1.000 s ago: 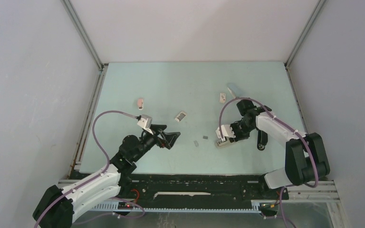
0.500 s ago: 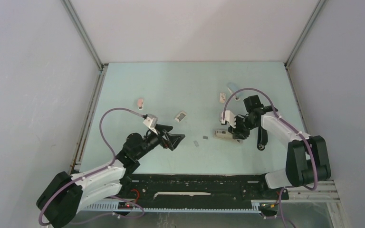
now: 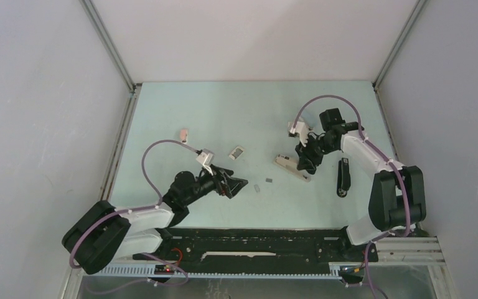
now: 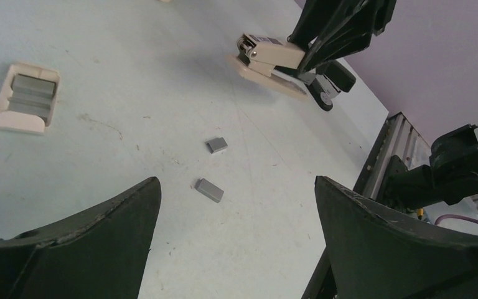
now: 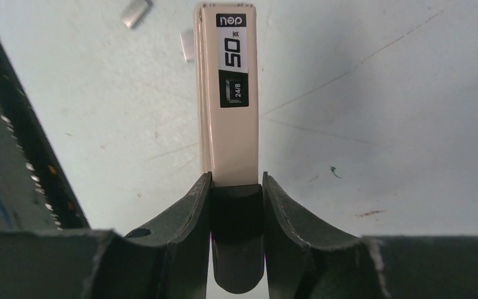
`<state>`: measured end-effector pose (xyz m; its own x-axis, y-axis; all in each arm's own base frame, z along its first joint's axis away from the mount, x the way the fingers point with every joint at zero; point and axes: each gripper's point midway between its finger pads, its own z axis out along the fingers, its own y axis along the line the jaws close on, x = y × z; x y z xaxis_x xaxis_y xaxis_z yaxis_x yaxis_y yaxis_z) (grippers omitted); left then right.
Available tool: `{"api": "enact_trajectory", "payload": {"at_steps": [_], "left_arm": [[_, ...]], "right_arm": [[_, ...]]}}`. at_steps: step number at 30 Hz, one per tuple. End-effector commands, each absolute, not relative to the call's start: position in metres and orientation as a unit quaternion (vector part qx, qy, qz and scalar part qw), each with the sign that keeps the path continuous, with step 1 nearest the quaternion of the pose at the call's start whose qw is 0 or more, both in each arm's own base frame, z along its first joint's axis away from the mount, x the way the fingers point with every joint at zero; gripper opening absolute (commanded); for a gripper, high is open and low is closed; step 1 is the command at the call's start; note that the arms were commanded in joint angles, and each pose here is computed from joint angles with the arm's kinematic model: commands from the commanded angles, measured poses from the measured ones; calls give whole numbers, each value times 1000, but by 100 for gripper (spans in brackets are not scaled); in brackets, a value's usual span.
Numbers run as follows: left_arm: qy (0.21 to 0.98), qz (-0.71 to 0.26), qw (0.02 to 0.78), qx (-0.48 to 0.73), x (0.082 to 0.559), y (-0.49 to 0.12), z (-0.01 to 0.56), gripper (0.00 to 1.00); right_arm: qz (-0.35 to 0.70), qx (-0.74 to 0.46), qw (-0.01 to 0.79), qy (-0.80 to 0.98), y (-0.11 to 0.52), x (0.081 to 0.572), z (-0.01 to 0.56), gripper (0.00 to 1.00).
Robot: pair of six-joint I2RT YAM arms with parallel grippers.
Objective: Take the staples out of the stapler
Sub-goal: Adjust the stapler at the center of the board.
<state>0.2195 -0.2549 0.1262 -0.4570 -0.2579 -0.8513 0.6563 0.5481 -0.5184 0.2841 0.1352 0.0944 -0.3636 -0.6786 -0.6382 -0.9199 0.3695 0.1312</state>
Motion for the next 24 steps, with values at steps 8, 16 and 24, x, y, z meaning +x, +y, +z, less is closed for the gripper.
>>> {"api": "enact_trajectory", "payload": {"at_steps": [8, 16, 24], "left_arm": [[684, -541, 482, 85, 244, -291, 170, 99], [677, -553, 479, 79, 243, -293, 169, 99], [675, -546, 489, 86, 241, -290, 170, 99]], "right_arm": [[393, -394, 250, 793, 189, 298, 151, 0], [273, -415, 239, 834, 173, 322, 94, 0], [157, -451, 285, 831, 148, 335, 68, 0]]}}
